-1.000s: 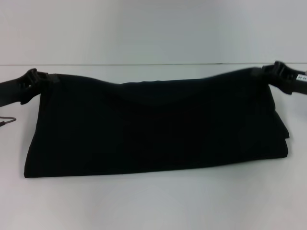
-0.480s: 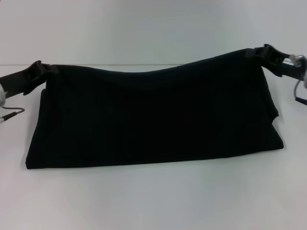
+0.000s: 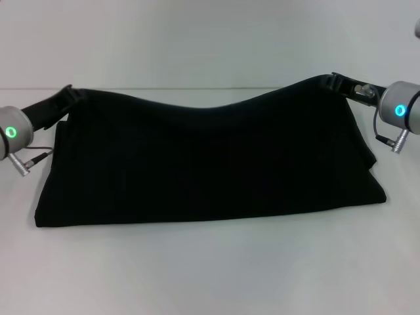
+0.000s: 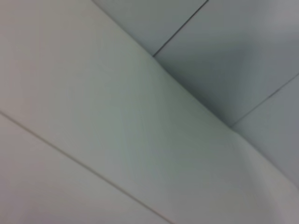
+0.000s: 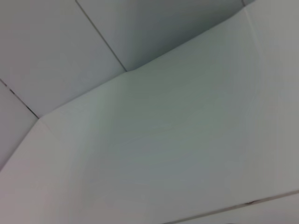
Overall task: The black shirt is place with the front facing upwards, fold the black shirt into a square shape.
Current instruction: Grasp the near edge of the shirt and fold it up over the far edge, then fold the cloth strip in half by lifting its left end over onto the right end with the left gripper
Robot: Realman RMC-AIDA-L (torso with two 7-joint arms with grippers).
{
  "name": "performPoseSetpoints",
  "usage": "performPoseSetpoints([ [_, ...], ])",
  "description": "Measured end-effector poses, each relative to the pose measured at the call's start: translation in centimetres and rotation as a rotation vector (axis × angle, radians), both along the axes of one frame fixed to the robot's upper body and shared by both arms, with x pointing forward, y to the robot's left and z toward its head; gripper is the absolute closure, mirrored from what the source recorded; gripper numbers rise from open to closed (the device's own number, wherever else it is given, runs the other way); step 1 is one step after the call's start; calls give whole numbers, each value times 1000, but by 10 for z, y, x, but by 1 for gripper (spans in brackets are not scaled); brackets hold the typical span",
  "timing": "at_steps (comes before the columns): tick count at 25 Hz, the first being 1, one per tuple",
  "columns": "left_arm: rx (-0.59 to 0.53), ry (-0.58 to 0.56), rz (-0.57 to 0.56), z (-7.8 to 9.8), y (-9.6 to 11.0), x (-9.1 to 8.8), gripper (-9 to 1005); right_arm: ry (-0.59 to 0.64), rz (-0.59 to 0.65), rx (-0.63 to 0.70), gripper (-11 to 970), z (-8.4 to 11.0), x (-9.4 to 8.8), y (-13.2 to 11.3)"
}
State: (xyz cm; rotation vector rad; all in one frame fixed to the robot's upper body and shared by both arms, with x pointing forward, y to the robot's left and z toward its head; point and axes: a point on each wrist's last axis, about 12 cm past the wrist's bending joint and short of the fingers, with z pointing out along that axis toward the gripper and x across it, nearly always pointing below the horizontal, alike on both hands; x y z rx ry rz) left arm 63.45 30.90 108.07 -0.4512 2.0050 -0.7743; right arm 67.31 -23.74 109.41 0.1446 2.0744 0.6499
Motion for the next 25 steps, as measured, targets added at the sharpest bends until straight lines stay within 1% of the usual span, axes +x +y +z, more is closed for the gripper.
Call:
performPoseSetpoints([
  [1, 9, 5, 6, -2, -2, 1, 951, -11, 1, -11, 923, 0, 0, 1],
  [6, 40, -10, 38, -8, -8, 2, 948, -50, -2, -31, 826, -1, 0, -1],
  [10, 25, -20, 104, -15, -4, -2, 946, -49, -26, -23, 749, -6, -4, -8],
  [11, 19, -17, 116, -16, -2, -4, 946, -48, -34, -16, 701, -7, -5, -11],
  [14, 0, -19, 125, -18, 10, -10, 747, -66, -19, 9, 557, -9, -13, -21],
  [15, -9, -24, 119, -18, 15, -13, 708, -77, 0, 11, 509, -9, -16, -23],
  [17, -55, -36, 90, -14, 30, -21, 630, -122, 83, 9, 413, -8, -25, -28],
  [19, -122, -39, 29, -10, 39, -31, 551, -182, 201, -12, 316, -8, -39, -31],
  [20, -161, -39, -13, -8, 45, -39, 512, -210, 255, -30, 268, -8, -45, -32],
  [23, -255, -39, -132, -2, 53, -61, 449, -308, 465, -96, 271, -9, -69, -31],
  [25, -322, -19, -189, 1, 58, -76, 408, -367, 569, -138, 274, -12, -82, -31],
])
